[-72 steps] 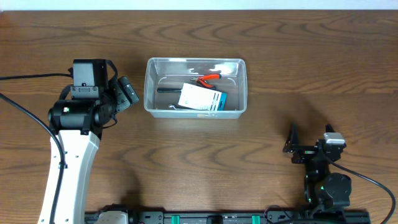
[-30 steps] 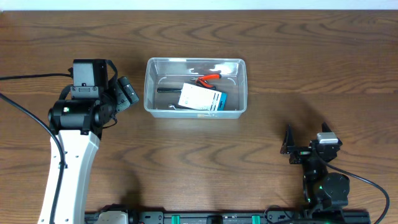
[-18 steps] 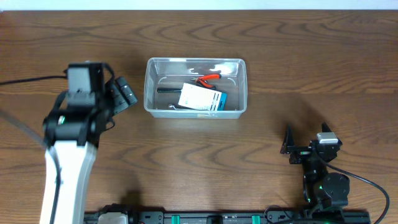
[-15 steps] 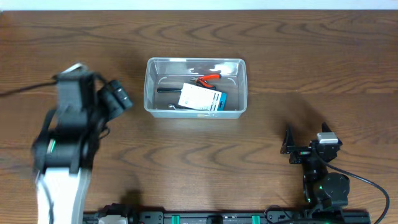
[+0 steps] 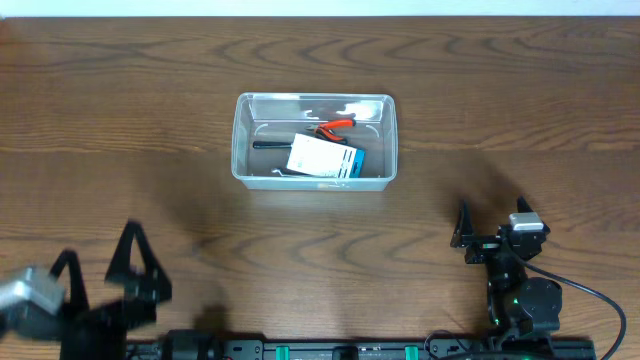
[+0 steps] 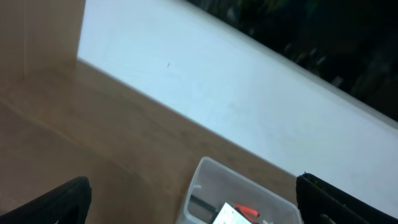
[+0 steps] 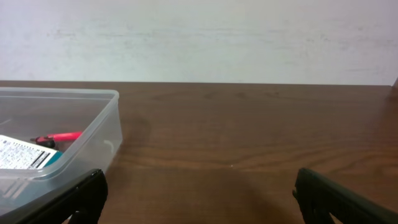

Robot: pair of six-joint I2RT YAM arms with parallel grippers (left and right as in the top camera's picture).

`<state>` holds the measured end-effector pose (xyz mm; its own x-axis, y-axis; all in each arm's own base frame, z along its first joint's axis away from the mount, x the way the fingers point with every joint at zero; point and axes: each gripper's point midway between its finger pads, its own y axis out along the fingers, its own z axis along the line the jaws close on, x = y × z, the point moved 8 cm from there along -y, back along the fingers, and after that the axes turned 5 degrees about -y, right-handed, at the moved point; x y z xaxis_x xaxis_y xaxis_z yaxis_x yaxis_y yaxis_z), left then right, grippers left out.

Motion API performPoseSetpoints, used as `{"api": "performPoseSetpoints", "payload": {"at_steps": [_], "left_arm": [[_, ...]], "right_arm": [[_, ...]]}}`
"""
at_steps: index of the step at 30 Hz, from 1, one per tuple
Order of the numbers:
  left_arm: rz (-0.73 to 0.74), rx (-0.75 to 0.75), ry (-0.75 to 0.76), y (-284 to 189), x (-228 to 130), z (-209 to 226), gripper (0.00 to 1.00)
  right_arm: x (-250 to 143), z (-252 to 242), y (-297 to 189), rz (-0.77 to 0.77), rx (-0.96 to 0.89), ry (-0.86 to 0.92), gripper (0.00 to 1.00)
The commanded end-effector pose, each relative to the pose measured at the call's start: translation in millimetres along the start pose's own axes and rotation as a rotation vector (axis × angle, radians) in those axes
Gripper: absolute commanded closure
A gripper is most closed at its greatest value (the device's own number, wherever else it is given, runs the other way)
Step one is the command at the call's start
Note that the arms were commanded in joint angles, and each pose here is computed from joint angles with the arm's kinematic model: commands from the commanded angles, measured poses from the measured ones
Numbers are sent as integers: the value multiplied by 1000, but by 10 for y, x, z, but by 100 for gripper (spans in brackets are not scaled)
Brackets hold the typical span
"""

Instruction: Pack container

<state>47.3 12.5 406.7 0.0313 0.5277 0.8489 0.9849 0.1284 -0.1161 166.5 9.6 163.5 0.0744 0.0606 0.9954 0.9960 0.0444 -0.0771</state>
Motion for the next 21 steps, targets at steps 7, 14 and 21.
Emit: {"api": "performPoseSetpoints", "payload": {"at_steps": [7, 14, 21], "left_arm": [[9, 28, 131, 41, -388, 258, 2], [39, 43, 155, 599, -896, 483, 2], [29, 37, 160, 1068, -1344, 687, 2]], "right_arm": [[-4, 4, -2, -6, 5, -18, 1], [-5, 4, -2, -5, 5, -18, 1], [-4, 4, -2, -6, 5, -18, 1]]}}
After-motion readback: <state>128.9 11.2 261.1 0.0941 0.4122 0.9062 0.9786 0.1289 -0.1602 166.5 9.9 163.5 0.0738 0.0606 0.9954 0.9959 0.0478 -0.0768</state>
